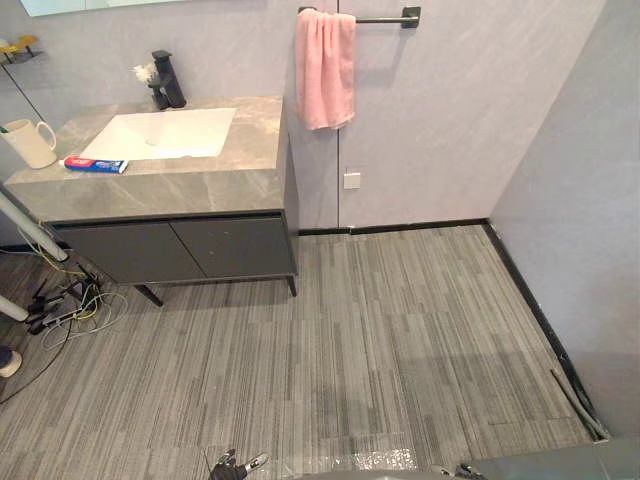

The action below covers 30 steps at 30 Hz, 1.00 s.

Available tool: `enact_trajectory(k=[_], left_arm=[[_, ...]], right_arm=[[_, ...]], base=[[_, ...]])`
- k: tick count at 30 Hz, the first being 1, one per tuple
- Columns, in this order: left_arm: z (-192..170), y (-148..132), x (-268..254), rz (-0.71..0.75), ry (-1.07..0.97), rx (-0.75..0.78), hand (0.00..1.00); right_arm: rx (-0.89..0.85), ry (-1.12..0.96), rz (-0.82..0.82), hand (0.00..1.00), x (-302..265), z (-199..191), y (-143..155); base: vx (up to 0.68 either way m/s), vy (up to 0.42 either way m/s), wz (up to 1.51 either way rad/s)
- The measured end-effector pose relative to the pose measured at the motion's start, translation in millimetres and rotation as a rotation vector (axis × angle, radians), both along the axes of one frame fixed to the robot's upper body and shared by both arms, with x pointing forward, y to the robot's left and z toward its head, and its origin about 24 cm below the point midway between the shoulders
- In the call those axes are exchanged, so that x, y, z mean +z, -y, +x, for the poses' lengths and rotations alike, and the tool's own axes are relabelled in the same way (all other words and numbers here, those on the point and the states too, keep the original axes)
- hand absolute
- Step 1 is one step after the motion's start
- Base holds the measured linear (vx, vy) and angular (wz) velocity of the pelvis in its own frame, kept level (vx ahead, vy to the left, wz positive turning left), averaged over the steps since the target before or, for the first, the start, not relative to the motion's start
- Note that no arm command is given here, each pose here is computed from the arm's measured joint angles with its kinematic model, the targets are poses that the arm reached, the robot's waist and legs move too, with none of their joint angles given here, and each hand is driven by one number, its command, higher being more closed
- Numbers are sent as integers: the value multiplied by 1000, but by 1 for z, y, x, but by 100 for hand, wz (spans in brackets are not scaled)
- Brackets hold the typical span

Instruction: Organize washtable

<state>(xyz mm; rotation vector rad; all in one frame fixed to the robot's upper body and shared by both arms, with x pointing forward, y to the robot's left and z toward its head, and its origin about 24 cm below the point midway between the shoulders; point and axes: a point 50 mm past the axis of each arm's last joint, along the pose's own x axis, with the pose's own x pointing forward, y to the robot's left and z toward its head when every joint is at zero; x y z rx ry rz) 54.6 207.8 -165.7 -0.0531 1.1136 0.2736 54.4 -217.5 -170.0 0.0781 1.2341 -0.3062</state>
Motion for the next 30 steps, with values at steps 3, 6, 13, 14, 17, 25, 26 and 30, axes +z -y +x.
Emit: enact_trajectory(k=[3, 6, 13, 14, 17, 25, 26, 30], left_arm=[[0, 2, 0, 0, 1, 1, 0], [1, 3, 0, 12, 12, 7, 0], [1, 3, 0, 9, 16, 15, 0], [1, 3, 0, 9, 16, 15, 0], [2, 3, 0, 8, 18, 14, 0], [2, 3, 0, 8, 18, 13, 0], [2, 3, 0, 8, 18, 13, 0], [2, 3, 0, 8, 18, 12, 0]], right_arm=[[-2, 2, 0, 0, 0, 0, 0], [-7, 2, -1, 0, 0, 0, 0], [-49, 7, 5, 0, 0, -2, 1], [-54, 3, 6, 0, 0, -4, 1], [-69, 3, 7, 0, 0, -5, 1], [-94, 5, 12, 0, -1, -6, 1], [-97, 6, 12, 0, -1, -6, 1], [-97, 6, 12, 0, -1, -6, 1]], base=[[-38, -8, -1], [-50, -13, -7], [-16, -30, -9], [15, -36, 1], [0, 0, 0], [0, 0, 0], [-37, -10, -1], [-35, -10, -1]])
